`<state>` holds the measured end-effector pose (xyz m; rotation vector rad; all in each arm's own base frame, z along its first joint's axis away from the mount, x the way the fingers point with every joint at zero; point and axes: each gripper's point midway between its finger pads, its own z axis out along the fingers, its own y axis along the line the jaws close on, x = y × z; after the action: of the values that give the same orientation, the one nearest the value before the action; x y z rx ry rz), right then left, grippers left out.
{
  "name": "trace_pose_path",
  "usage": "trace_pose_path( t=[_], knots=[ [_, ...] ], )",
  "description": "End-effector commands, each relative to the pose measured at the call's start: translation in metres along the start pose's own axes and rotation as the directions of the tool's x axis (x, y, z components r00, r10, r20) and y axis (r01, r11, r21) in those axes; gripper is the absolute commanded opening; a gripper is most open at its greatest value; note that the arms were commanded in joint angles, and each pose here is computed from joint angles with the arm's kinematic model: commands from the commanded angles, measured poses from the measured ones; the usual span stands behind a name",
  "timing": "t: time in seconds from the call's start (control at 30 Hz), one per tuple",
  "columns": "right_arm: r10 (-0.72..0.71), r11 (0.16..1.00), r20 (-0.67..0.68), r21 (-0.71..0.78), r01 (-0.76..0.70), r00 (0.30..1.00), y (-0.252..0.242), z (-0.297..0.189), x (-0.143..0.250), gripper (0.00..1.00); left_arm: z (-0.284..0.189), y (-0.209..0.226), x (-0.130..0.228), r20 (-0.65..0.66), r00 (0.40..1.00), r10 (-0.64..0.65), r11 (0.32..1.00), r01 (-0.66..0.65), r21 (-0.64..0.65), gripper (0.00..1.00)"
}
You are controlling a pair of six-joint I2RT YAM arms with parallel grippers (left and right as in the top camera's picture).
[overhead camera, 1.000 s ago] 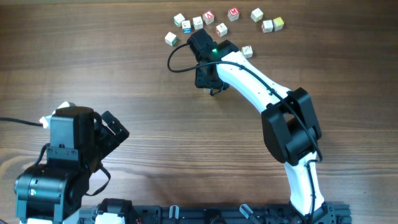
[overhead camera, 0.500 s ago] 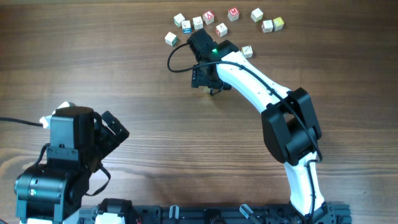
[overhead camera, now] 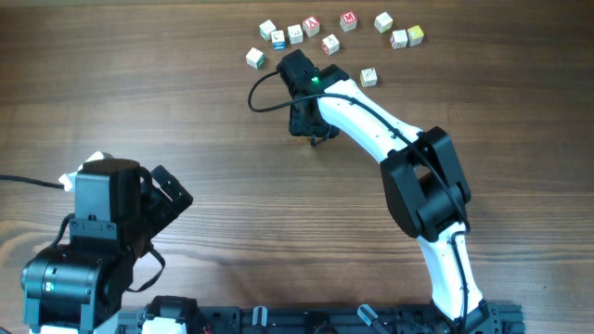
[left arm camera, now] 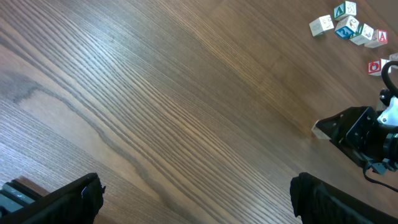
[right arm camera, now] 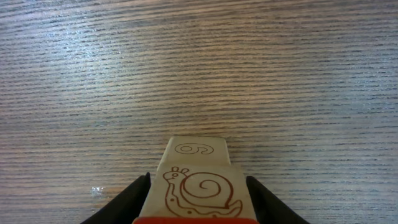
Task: Form a tower
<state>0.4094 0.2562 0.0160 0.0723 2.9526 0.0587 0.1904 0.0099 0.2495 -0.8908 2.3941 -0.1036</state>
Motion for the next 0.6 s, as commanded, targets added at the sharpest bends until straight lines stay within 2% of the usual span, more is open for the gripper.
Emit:
trace_pose_path(
  t=[0.0,0.27,0.43,0.5,0.57],
  knots=[
    [-0.003,1.000,-0.006,-0.007,0.003,1.000,0.0048,0.0036,0.0012,0.45,0.0012,0.0010,0.0000,-0.001,1.000,-0.018,1.000,0.018,-0.003,1.00],
    [-0.003,1.000,-0.006,-0.007,0.003,1.000,0.0048,0.0036,0.0012,0.33,0.0012,0.0010,0.0001,-0.001,1.000,-0.018,1.000,0.018,-0.004,1.00],
    [-0.003,1.000,-0.006,-0.007,0.003,1.000,0.0048,0.0036,0.0012,0.33,0.0012,0.0010,0.0000,-0.001,1.000,-0.018,1.000,0.018,-0.003,1.00],
    [-0.003,1.000,-0.005,-0.006,0.003,1.000,0.0047,0.0036,0.0012,0.40,0.0012,0.0010,0.0000,-0.001,1.000,-0.018,1.000,0.018,-0.003,1.00],
    [-0.006,1.000,-0.005,-0.007,0.006,1.000,0.0048,0.0036,0.0011,0.55,0.0012,0.0010,0.0000,-0.001,1.000,-0.018,1.000,0.018,-0.003,1.00]
  ],
)
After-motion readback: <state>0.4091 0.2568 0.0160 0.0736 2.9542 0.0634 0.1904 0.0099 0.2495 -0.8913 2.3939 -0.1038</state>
